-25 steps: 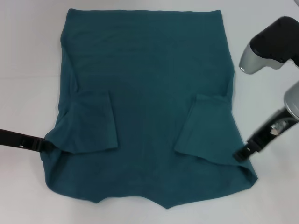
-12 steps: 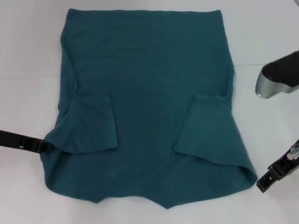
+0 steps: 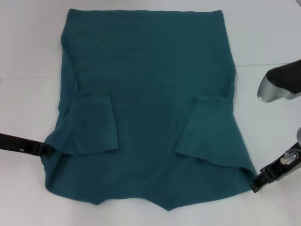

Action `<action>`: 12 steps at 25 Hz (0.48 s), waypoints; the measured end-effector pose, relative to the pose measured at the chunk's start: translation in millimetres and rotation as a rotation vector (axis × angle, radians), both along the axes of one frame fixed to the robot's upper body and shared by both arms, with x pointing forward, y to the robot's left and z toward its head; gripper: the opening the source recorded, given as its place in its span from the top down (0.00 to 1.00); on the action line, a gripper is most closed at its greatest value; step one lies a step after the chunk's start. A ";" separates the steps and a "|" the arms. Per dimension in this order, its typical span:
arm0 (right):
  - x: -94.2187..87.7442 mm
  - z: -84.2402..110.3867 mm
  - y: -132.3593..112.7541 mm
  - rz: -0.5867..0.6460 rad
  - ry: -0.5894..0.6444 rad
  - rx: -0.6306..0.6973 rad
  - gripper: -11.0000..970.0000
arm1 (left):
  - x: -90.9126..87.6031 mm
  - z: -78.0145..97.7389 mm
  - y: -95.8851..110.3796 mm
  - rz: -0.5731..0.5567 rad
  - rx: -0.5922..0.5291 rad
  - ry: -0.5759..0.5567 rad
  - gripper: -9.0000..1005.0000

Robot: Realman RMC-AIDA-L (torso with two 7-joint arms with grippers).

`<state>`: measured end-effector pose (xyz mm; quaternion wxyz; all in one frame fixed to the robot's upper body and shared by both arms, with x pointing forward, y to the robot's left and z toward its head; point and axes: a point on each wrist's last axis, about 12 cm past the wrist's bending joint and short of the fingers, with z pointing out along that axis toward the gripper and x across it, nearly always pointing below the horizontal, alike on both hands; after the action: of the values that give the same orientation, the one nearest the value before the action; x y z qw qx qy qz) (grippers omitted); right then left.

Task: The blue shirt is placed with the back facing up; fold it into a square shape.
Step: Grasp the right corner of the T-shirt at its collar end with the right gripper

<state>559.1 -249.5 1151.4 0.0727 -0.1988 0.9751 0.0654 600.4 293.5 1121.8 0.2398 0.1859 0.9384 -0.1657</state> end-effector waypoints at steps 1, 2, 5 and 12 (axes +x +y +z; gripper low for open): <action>0.2 -2.6 0.3 -0.002 0.004 0.000 0.20 | 0.0 -0.1 -0.1 0.000 0.000 0.000 0.94; 0.6 -5.0 0.9 -0.003 0.005 -0.002 0.22 | -0.1 -0.2 -0.1 0.001 0.000 0.000 0.94; 1.4 -10.7 4.4 -0.003 0.004 -0.012 0.22 | -0.5 -0.6 0.5 0.003 -0.001 0.001 0.94; 3.4 -15.3 11.3 0.011 -0.015 -0.026 0.22 | -0.5 -0.7 0.1 0.001 0.000 0.001 0.94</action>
<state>562.6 -238.1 1136.1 0.0768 -0.2055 0.9743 0.0515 599.9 293.5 1121.1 0.2393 0.1854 0.9386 -0.1657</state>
